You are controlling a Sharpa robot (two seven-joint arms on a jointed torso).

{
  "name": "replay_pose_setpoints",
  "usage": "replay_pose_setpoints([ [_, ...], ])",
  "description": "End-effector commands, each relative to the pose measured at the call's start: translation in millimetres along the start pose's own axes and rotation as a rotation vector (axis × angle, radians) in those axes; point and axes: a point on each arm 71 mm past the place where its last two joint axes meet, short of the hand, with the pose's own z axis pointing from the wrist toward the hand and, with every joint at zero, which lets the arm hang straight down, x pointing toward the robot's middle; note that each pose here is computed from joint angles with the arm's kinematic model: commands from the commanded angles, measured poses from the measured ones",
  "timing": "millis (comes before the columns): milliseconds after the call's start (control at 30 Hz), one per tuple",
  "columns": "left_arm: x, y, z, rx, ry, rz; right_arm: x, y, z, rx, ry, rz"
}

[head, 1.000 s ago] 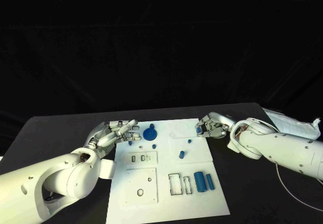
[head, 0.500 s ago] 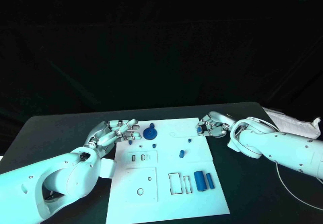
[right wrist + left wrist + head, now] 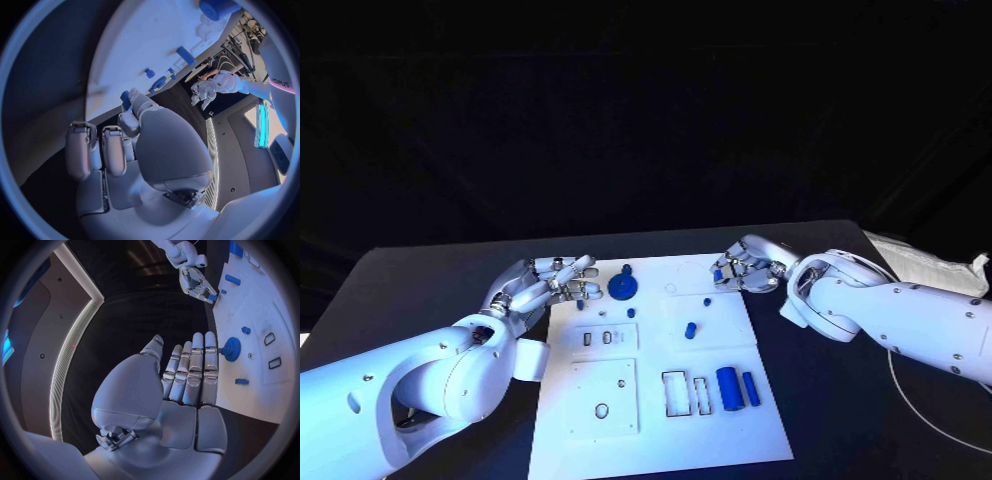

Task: Assemble the parts on the task board

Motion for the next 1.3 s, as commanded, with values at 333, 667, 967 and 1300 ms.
replay_pose_setpoints([
  [333, -7.8, -0.7, 2.4, 0.026, 0.005, -0.005, 26.8, 82, 12.0, 0.009, 0.024, 0.03],
  [667, -17.6, 0.2, 4.2, 0.029, -0.022, 0.001, 80.8, 131, 24.8, -0.064, 0.106, -0.069],
  [967, -19.8, -0.3, 3.1, 0.028, -0.027, 0.002, 114.1, 150, 27.5, -0.107, 0.146, -0.114],
  [1300, -20.4, -0.6, 2.8, 0.029, -0.027, 0.003, 131.1, 158, 27.0, -0.132, 0.172, -0.132],
])
